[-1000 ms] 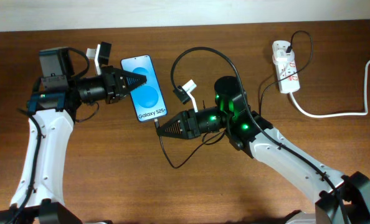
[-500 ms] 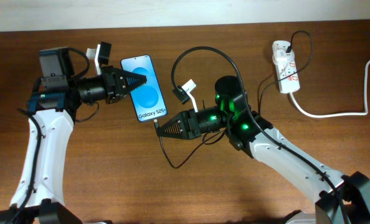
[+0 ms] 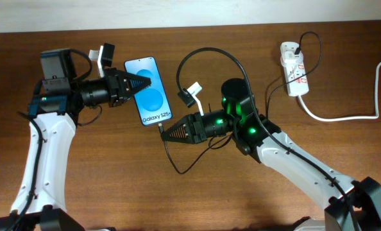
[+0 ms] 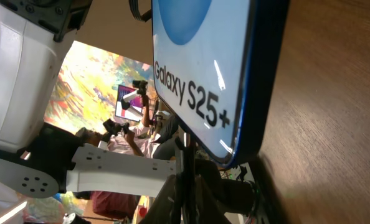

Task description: Plug charger to phone and switch on socket

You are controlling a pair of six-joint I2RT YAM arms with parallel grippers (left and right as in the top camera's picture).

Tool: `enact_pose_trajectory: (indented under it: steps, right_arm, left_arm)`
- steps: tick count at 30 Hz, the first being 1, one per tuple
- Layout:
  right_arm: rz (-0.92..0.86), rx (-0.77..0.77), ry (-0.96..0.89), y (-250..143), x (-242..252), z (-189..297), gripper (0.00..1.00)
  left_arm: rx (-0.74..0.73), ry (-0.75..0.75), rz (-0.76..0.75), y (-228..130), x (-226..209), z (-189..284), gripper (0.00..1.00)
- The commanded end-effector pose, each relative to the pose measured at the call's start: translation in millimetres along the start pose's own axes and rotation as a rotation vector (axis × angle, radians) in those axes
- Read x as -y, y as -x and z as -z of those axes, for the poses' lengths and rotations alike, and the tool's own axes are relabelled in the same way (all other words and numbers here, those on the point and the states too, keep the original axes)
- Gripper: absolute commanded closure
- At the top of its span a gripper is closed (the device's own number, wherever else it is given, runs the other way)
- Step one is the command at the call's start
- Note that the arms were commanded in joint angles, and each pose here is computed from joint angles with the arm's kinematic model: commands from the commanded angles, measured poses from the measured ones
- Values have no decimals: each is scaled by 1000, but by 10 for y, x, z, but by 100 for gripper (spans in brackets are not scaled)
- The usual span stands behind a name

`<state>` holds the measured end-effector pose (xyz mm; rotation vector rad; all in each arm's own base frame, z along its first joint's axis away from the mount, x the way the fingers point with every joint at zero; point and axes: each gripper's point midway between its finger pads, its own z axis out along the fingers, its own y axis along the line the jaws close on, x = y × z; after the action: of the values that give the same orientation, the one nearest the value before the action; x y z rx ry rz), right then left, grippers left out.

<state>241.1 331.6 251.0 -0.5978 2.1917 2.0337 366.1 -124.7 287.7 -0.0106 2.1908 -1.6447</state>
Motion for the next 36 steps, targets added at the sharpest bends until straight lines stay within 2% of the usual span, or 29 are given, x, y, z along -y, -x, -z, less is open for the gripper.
enact_pose_trajectory:
  steps: [1,36]
  right_arm:
    - [-14,-13,5,-34,14,-30,96]
    - [3,3,-3,-8,11,-58,96]
  left_arm:
    - [-14,-44,-37,-20,150,16,100]
    - [-14,-44,-37,-21,149,16,100]
